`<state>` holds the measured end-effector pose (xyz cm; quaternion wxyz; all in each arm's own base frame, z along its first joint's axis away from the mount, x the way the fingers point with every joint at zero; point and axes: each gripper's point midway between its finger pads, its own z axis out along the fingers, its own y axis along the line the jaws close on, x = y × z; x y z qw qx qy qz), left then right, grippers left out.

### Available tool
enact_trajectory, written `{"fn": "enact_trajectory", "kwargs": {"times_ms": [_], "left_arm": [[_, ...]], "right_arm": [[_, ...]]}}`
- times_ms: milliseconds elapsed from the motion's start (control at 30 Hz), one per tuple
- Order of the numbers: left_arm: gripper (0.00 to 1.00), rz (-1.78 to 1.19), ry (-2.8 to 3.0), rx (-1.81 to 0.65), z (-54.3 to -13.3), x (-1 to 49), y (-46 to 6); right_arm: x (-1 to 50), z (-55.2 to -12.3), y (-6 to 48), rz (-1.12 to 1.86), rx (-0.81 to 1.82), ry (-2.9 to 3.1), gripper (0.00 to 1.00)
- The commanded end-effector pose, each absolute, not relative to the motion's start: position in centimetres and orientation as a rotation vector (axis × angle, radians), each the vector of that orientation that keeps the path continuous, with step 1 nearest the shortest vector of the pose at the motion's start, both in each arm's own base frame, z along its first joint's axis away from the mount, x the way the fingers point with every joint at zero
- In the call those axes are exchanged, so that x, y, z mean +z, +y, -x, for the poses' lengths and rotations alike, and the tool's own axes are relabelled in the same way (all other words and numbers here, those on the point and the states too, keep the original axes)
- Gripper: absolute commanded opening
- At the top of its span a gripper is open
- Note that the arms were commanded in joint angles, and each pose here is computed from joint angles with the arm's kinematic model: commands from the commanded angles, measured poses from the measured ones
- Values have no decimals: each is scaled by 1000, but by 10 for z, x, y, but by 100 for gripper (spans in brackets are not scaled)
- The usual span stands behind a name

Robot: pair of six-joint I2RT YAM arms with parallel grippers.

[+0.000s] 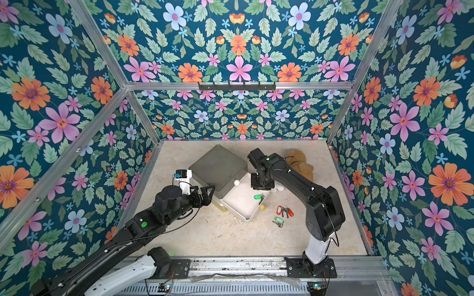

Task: Take the keys out of the drawer
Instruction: Pick up the key from the drawer.

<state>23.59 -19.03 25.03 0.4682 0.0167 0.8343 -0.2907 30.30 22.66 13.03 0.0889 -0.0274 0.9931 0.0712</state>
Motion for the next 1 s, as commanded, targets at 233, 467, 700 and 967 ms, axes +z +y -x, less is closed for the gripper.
{"fn": "enact_trajectory", "kwargs": {"times_ms": [233, 467, 700, 967], "left_arm": [[99, -48, 2034, -700, -238, 254, -190], [99, -39, 2037, -702, -238, 253, -189], [99, -33, 2035, -695, -237, 253, -187], [99, -32, 2037, -681, -239, 253, -186]], "right_arm": [[115, -296, 210, 119, 46, 2988, 39], [106, -297, 210, 134, 25, 2997, 37], [99, -297, 210, 142, 12, 3012, 33], [97, -295, 207, 162, -46, 3032, 30]]}}
